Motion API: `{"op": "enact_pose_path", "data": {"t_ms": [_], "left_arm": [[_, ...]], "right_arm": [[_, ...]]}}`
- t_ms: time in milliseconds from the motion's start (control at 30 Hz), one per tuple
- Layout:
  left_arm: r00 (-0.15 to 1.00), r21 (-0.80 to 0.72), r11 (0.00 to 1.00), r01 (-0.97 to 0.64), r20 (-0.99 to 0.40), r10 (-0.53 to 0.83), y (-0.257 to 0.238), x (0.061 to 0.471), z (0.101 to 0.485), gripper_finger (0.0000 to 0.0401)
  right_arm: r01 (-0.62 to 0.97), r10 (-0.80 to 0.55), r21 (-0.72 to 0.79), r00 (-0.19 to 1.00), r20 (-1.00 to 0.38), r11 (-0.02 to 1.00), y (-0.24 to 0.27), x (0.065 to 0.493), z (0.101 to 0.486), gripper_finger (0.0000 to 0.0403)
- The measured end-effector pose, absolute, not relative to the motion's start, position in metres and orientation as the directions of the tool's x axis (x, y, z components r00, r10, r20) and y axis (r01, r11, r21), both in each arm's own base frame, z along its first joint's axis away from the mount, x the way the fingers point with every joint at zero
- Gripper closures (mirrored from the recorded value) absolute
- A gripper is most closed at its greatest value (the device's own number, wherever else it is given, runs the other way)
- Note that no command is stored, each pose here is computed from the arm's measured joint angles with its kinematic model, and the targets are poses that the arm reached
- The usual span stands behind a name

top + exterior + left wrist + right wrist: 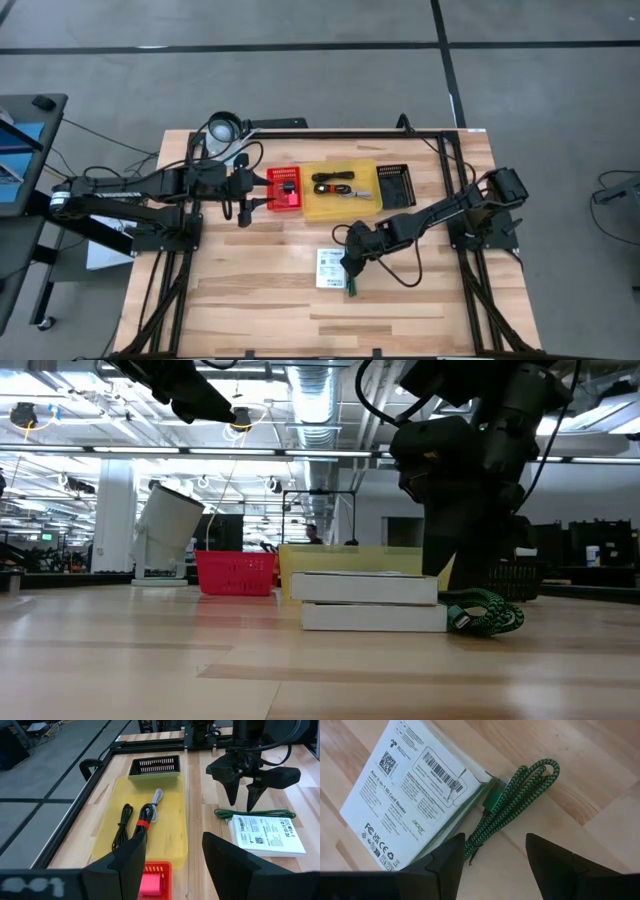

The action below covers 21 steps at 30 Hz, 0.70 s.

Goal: Pick and place items into bin
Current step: Put the green charger cable into the yellow bin

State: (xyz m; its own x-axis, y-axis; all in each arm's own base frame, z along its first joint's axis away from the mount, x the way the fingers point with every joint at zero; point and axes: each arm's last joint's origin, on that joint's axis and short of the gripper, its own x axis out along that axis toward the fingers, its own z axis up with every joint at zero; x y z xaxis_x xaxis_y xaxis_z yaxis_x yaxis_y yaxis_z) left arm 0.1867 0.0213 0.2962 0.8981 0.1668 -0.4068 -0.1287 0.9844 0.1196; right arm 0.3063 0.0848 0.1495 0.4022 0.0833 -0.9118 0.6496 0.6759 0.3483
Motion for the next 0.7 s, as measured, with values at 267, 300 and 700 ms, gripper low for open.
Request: {"op": "enact_pose_path", "data": {"t_ms": [267,300,700], "left_arm": [[0.898,0.119,0.985,-0.129,-0.407,0.167,0.0213,0.1867,0.2962,0.0214],[0.898,0.119,0.985,-0.129,-0.407,0.166,0.0213,0.1867,0.2963,0.0214],[0.898,0.119,0.984,-0.129,-0.407,0.167,0.0213,0.1867,0.2962,0.0214]], "right_arm": [[0.654,0.083,0.350,0.403,-0.912,0.671,0.0848,0.3063,0.1495,0.0198],[0.655,0.083,0.350,0.403,-0.912,0.669,0.0848,0.3063,0.1495,0.0198],[0.663,0.064,0.357,0.424,-0.903,0.658,0.0852,0.3078,0.1501,0.0198]]}}
